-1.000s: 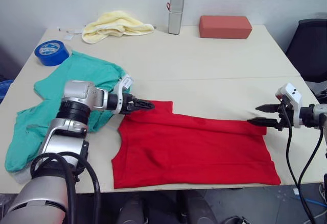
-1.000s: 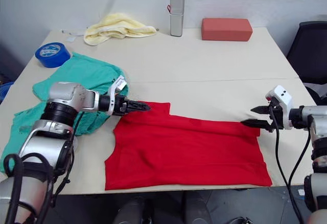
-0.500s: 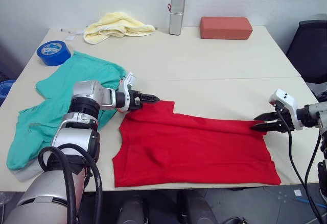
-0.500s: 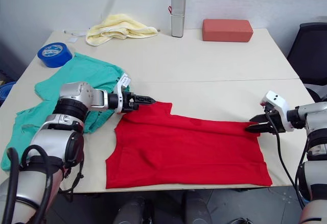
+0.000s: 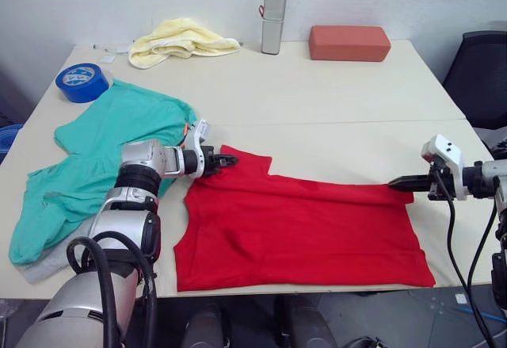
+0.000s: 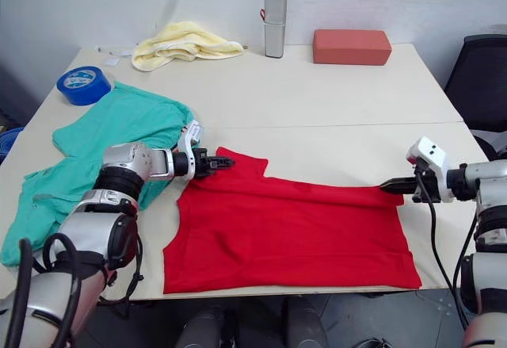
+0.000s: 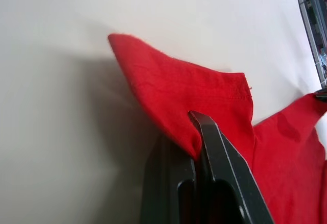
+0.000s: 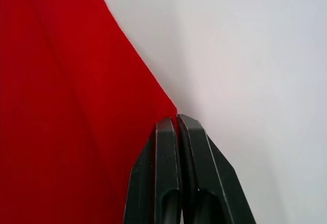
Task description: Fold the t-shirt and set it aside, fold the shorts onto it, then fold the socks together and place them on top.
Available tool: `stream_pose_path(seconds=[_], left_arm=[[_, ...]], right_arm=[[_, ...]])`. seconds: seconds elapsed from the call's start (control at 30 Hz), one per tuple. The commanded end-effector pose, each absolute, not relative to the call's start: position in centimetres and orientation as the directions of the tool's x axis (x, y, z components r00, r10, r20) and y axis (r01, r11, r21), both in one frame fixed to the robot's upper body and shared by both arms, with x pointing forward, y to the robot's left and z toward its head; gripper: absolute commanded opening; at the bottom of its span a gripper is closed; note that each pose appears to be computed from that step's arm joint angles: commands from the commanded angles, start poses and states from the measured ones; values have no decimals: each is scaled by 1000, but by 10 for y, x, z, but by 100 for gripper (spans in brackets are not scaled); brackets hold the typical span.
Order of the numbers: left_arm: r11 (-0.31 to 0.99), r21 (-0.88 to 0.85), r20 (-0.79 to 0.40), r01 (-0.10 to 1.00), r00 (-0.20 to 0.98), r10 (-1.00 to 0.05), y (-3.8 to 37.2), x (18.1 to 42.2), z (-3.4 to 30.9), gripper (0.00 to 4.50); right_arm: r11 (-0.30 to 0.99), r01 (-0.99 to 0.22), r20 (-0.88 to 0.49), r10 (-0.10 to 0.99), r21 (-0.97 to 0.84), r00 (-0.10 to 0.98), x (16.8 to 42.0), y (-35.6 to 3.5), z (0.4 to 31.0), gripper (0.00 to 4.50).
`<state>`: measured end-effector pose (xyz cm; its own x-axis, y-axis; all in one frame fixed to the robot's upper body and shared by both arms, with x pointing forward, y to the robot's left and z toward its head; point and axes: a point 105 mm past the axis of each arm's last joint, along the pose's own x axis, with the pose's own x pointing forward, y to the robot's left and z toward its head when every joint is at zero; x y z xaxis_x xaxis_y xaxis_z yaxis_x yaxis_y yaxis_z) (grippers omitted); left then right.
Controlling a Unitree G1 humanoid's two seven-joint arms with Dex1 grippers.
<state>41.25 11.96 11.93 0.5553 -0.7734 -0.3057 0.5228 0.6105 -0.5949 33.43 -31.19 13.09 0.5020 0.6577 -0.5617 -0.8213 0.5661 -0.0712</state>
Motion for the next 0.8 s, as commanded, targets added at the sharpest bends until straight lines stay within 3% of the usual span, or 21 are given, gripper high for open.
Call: stream_pose_path(seconds=[0.03,0.1,0.27,0.5,0.8], left_arm=[[559,-396,-53,729,590,-806,124,418,166,5],[568,-264,-8,779,587,-809,128,413,170,5],[578,-117,40,808,585,-810,136,405,172,5],[498,224,-24,838,515,-857,146,382,152,5],[352,537,-66,766,454,-888,145,363,136,5]], right_arm=[[510,-831,-477,686,-221,549,334,-310,153,0],[487,-817,-434,692,-309,577,333,-309,156,0],[464,-767,-355,694,-443,626,329,-308,157,0],[376,-718,-338,692,-586,638,317,-302,141,0],[253,-605,-321,662,-755,677,303,-296,121,0]])
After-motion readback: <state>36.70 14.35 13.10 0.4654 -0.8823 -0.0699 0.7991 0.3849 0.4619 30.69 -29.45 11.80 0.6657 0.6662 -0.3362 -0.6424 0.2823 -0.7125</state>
